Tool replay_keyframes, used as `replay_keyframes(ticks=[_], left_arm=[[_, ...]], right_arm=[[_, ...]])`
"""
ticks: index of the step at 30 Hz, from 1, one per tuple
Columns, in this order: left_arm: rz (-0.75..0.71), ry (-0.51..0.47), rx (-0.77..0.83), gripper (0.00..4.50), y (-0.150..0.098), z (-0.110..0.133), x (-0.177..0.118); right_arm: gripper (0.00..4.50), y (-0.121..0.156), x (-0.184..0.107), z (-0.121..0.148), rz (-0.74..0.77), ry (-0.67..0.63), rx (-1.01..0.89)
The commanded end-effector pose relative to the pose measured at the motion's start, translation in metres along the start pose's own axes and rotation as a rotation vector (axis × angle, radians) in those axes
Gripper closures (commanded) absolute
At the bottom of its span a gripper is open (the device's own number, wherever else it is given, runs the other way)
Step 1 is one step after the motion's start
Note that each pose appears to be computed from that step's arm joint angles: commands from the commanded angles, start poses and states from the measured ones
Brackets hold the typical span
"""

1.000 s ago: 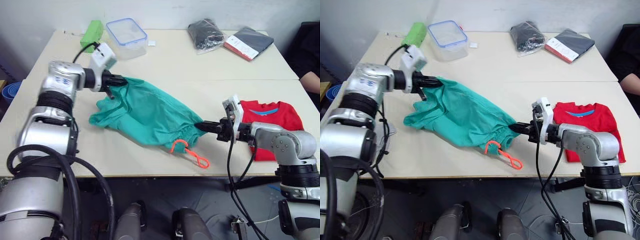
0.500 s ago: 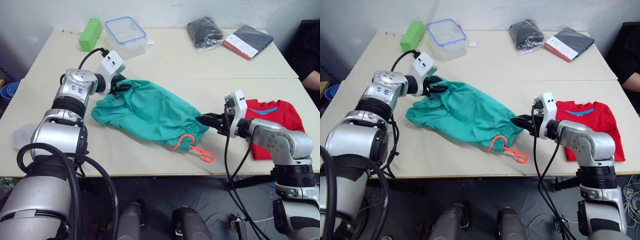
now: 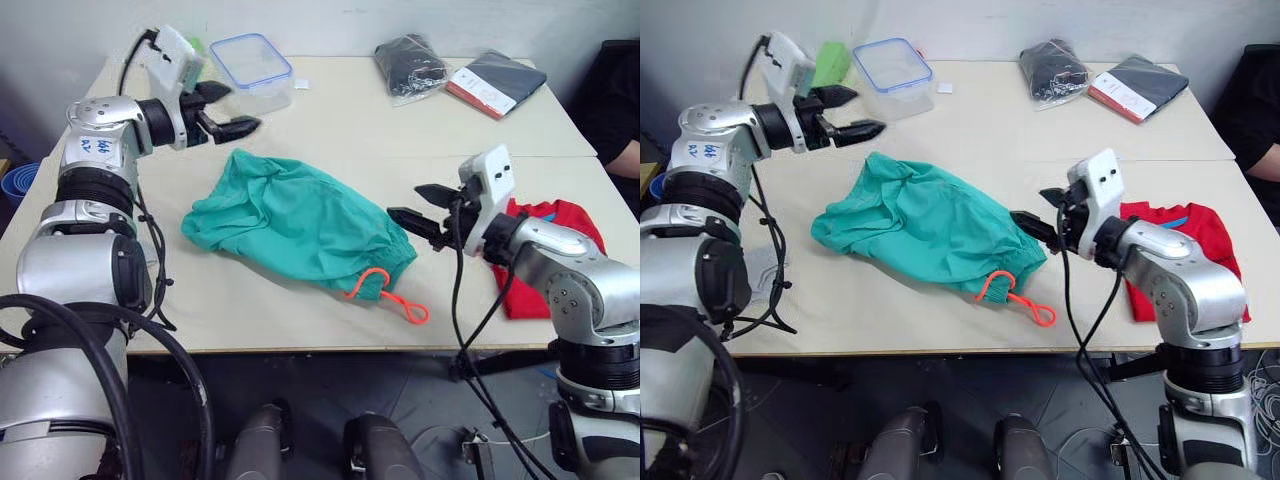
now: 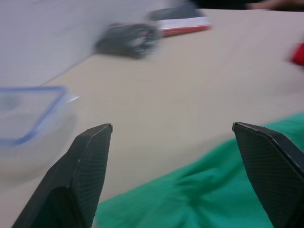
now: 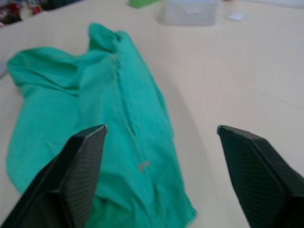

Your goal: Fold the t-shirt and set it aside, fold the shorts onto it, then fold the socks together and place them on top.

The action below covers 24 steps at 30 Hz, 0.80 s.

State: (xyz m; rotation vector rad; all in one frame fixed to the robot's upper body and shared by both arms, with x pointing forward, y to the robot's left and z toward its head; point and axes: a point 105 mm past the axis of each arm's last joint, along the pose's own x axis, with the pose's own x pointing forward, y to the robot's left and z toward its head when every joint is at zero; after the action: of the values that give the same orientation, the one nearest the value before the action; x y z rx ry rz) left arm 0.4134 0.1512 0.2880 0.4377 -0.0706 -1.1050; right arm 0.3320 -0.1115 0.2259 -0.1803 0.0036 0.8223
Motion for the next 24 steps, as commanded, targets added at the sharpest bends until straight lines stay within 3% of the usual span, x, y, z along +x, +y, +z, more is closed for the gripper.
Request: replay_keyframes(ticks=[1,7,12,17,20,24], left_arm=[[-0.249,0.088,0.058,0.25,-0.05,-0.026,0.016],[-0.174,0.243,0.048,0.25,-0.069,-0.079,0.039],[0.033,0.361,0.067,0.25,-0.043,-0.106,0.039],[0.284,0.463,0.096,0.25,-0.004,-0.123,0.007],[0.405,0.423,0.11,0.25,0.015,-0.111,-0.003],[0.541,0.254,0.068,0.25,0.037,-0.077,-0.007]], right_arm=[[2.24,0.021,0.022,-0.01,0.056,0.043,-0.136],[4.35,0.004,0.059,-0.035,-0.033,0.114,-0.222],[4.43,-0.03,0.066,-0.053,-0.18,0.193,-0.277],[4.43,-0.056,0.055,-0.065,-0.269,0.252,-0.338],[4.43,-0.057,0.054,-0.058,-0.276,0.197,-0.314],[4.43,-0.037,0.056,-0.03,-0.203,0.041,-0.285]])
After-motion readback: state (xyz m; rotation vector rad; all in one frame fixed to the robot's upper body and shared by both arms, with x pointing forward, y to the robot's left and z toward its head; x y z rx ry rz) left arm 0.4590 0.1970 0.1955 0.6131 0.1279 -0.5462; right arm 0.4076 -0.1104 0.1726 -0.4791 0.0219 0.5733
